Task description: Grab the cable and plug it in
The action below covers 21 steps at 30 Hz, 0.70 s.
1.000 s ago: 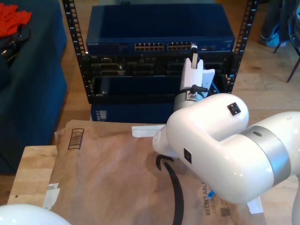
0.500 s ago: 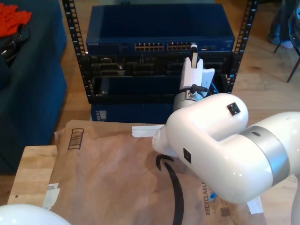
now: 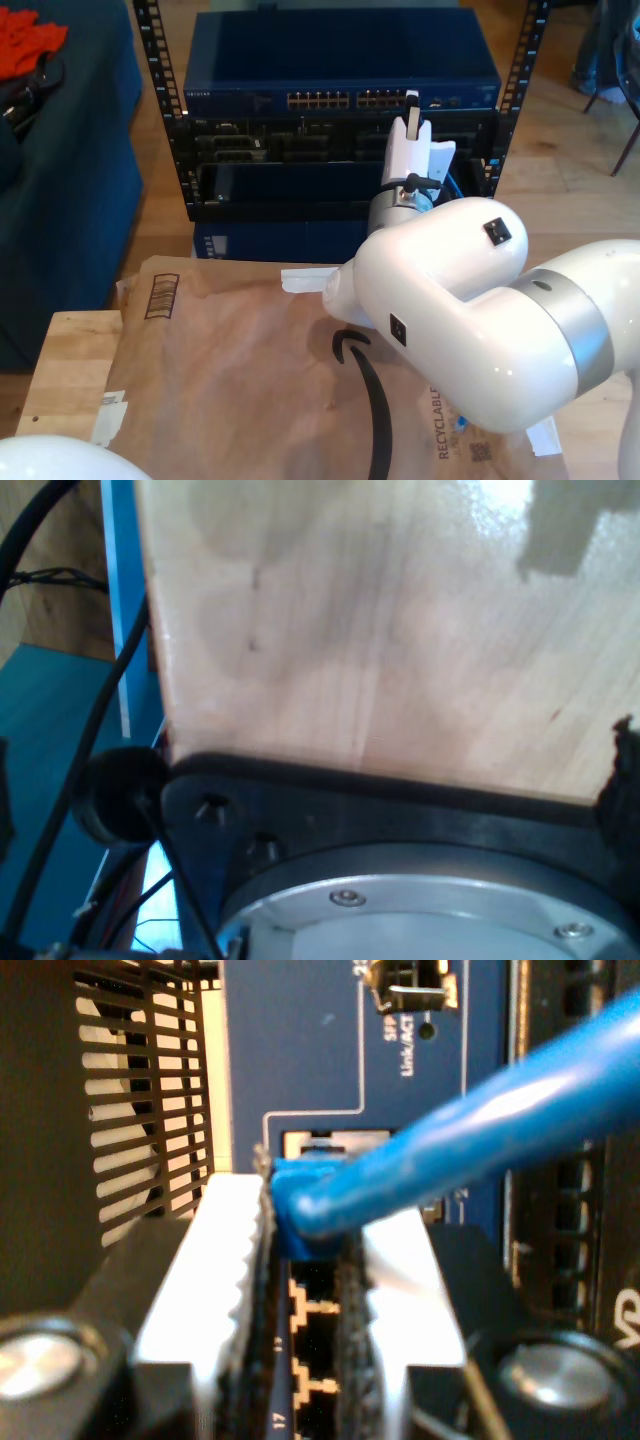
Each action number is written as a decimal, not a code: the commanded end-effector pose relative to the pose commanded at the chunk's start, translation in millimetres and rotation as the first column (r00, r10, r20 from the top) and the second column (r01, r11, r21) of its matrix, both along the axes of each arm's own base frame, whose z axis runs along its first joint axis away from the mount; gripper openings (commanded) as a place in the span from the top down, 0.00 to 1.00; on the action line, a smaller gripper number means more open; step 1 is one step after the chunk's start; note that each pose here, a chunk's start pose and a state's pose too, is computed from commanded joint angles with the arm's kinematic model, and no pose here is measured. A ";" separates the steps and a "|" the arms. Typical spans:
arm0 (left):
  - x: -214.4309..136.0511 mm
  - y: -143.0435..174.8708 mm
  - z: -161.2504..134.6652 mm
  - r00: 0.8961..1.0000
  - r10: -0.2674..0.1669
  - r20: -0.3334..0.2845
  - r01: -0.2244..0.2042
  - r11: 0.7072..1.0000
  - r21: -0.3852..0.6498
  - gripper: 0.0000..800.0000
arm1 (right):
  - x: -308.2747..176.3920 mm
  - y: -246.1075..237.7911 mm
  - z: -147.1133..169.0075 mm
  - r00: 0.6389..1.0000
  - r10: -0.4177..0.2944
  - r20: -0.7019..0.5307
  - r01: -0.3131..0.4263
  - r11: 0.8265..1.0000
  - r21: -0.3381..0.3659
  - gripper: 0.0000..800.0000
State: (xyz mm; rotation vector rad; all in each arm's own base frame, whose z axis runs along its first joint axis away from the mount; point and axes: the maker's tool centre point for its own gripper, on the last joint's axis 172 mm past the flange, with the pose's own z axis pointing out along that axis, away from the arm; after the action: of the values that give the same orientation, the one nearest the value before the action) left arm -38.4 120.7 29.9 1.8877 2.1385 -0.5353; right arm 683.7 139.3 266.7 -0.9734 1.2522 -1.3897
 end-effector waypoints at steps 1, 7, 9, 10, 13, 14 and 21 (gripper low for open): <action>0.0 0.0 0.0 1.000 0.000 0.000 0.000 1.000 0.000 0.00 | 0.8 -3.1 0.7 1.000 -0.005 0.001 0.005 1.000 0.001 1.00; 0.0 0.0 0.0 1.000 0.000 0.000 0.000 1.000 0.000 0.00 | 4.1 -5.0 4.1 1.000 -0.007 0.007 0.007 1.000 0.008 1.00; 0.0 0.0 0.0 1.000 0.000 0.000 0.000 1.000 0.000 0.00 | 3.7 -6.3 3.1 1.000 -0.008 0.005 0.008 1.000 0.009 0.99; 0.0 0.0 0.0 1.000 0.000 0.000 0.000 1.000 0.000 0.00 | 2.6 -5.6 1.5 1.000 -0.007 0.000 0.007 1.000 0.007 0.92; 0.0 0.0 0.0 1.000 0.000 0.000 0.000 1.000 0.000 0.00 | -1.3 -7.9 -7.2 1.000 -0.004 -0.023 0.004 1.000 -0.002 0.63; 0.0 0.0 0.0 1.000 0.000 0.000 0.000 1.000 0.000 0.00 | -4.0 -9.2 -4.3 1.000 -0.004 -0.026 0.004 1.000 -0.003 0.58; 0.0 0.0 0.0 1.000 0.000 0.000 0.000 1.000 0.000 0.00 | -23.4 -16.7 9.4 0.992 0.024 -0.121 -0.023 1.000 0.010 0.53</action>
State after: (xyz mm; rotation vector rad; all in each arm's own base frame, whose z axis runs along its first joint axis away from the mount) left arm -38.4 120.7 29.9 1.8877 2.1385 -0.5353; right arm 660.3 122.6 276.1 -1.0771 1.3306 -1.3224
